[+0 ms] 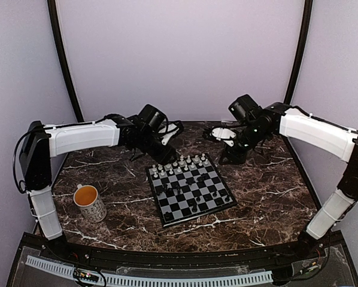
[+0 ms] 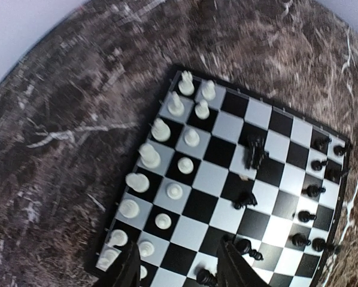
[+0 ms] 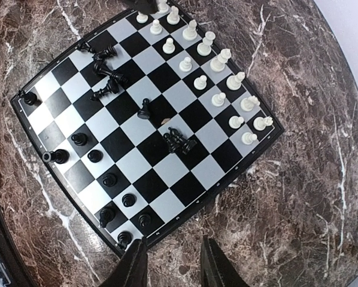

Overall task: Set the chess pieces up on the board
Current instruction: Pick up the bishop from the chessboard.

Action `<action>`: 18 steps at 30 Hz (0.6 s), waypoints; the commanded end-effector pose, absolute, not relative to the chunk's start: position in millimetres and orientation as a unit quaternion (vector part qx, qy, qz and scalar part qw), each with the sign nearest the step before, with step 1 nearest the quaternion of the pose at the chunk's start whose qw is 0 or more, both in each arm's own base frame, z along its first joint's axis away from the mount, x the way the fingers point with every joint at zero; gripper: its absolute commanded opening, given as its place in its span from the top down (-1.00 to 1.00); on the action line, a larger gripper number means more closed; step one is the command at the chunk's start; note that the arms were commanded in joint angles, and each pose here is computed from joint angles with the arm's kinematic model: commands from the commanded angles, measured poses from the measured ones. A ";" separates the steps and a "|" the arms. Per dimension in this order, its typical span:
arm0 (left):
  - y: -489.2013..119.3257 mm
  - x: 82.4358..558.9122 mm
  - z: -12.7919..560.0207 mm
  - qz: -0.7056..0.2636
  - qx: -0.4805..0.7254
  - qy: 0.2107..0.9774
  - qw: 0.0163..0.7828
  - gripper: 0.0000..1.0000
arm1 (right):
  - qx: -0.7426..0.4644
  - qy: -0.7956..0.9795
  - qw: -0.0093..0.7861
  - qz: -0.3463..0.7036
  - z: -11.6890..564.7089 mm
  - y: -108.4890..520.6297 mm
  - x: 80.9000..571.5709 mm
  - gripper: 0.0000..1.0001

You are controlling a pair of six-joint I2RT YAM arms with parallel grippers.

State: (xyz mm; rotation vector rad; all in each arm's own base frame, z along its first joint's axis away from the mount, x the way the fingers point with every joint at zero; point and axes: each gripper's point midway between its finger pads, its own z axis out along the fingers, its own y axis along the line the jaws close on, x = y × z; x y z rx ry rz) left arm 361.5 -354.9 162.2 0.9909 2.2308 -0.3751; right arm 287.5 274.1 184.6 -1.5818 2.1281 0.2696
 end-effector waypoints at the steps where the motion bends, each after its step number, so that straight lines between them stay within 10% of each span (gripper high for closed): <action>1: -355.9 326.3 128.9 -0.181 0.432 0.857 0.217 0.12 | -0.552 0.763 0.289 0.170 193.1 274.9 294.5 0.38; 18: -402.0 330.8 106.5 -0.207 0.406 0.867 0.200 0.10 | -0.543 0.777 0.253 0.190 137.9 267.5 319.4 0.35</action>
